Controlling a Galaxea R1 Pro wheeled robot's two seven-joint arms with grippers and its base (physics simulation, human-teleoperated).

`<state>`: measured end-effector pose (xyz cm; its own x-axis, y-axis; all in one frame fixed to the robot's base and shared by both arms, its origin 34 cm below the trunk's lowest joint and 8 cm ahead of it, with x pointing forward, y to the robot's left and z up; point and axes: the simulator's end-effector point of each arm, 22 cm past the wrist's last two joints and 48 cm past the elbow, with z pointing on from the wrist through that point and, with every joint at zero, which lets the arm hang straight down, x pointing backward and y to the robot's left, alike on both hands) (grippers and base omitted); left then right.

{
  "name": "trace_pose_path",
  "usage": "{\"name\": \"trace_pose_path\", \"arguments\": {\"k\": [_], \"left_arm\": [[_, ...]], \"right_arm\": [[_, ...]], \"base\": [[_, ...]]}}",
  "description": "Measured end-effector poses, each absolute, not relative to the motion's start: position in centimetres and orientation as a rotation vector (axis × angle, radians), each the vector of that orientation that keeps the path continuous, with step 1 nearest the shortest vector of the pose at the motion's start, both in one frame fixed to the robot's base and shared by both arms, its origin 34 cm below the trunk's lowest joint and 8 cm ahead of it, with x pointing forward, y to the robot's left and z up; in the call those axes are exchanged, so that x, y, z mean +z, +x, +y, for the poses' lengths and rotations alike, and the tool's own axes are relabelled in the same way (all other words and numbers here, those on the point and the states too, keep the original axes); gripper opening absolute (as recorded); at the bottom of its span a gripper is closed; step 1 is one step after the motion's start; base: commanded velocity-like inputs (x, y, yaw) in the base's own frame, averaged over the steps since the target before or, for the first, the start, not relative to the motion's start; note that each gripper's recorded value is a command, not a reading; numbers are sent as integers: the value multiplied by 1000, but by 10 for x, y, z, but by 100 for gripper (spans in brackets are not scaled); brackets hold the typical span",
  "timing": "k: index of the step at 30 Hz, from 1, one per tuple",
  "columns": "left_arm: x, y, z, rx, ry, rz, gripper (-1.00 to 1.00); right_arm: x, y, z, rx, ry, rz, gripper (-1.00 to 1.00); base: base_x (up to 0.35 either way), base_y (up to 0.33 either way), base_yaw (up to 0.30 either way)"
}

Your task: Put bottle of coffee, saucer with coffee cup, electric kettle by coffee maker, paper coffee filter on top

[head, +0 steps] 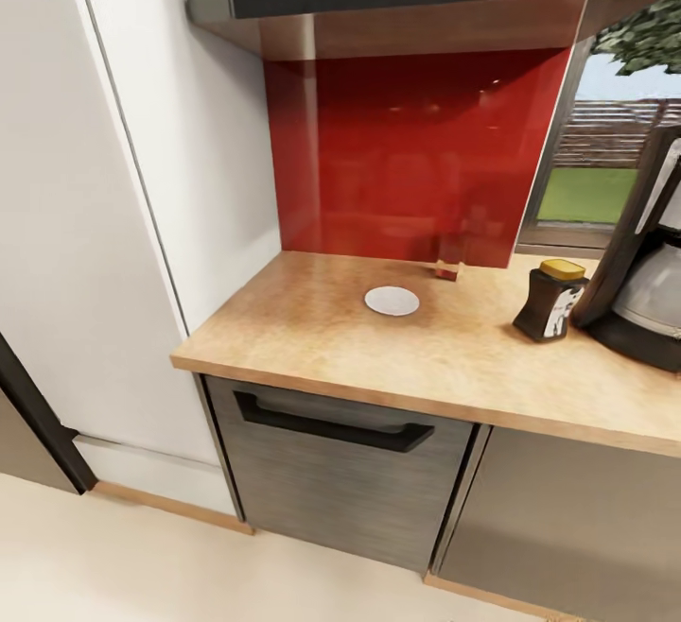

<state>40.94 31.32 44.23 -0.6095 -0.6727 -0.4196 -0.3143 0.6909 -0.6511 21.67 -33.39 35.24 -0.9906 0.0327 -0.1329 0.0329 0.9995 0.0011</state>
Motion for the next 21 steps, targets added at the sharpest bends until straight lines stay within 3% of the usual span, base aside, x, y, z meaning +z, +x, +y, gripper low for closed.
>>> {"name": "trace_pose_path", "arguments": {"k": [12, 21], "left_arm": [[442, 409, 313, -698, -751, 2235, 100], [442, 409, 313, -699, -751, 2234, 100]], "right_arm": [[352, 217, -334, 0, 50, 3008, 100], [353, 218, -334, -2, 48, 3005, 100]], "base": [[0, 0, -236], [0, 144, -61]]}}
